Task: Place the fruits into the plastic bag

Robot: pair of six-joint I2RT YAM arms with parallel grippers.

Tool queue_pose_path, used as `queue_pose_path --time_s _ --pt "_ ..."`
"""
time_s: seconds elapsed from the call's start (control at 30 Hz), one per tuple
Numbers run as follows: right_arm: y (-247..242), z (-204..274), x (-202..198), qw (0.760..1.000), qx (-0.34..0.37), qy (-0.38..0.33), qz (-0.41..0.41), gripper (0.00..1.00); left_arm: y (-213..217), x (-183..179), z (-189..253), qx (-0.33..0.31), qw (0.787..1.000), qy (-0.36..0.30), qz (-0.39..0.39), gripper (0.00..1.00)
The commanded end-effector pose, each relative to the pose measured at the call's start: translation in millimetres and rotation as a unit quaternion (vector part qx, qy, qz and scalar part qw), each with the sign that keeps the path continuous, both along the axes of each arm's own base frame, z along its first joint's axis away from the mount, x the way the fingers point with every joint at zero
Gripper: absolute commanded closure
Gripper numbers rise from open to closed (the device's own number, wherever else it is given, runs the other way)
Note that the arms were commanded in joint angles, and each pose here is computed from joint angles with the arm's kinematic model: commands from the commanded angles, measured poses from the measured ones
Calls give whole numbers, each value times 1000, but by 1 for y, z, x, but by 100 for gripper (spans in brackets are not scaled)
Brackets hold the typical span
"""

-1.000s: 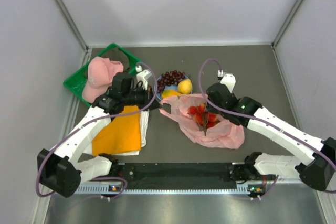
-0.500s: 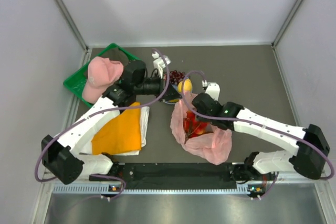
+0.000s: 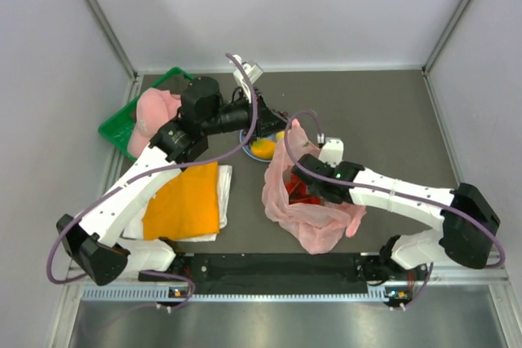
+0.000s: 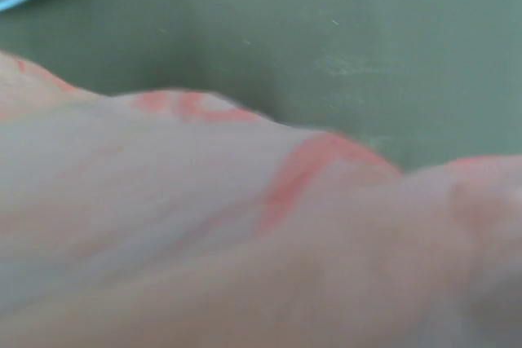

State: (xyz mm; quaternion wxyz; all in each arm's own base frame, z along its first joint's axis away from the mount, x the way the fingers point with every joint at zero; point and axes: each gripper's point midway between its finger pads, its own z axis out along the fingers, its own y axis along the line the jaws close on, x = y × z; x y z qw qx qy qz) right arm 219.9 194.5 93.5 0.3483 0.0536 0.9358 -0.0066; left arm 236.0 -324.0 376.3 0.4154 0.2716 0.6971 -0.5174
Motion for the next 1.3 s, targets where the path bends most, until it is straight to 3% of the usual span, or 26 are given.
queue_pose_path --time_s 0.0,0.03,0.2,0.27,0.37,0.47,0.5,0.53,0.73,0.93,1.07,1.27 --pt "-20 -2 -12 1000 -3 -6 -17 99 18 3 50 -31 994 -90 50 100" --pt "-21 -3 -14 1000 2 -6 -17 93 22 7 47 -21 993 -96 65 100" --pt "-38 -22 -31 999 30 19 -31 88 40 23 21 20 989 -84 119 100" --pt "-34 -18 -31 998 56 11 -25 78 48 28 15 28 986 -84 138 100" --pt "-29 -18 -37 997 73 23 -6 59 52 30 12 33 985 -87 146 100" --pt "-25 -17 -44 996 81 42 12 27 54 29 3 42 985 -83 144 100" --pt "-22 -15 -46 995 89 51 18 9 56 28 -3 46 985 -81 142 100" --pt "-23 -14 -48 994 88 56 20 1 58 26 -3 49 985 -84 142 100" --pt "-33 -6 -43 992 94 84 15 1 72 25 -16 68 981 -80 165 100" --pt "-62 24 -17 997 65 47 -14 1 88 24 -29 86 976 -71 186 100" --pt "-77 60 15 998 51 1 -31 1 90 17 -53 102 978 -51 176 100" --pt "-74 66 27 999 41 4 -11 1 83 -7 -76 104 987 -37 115 100"
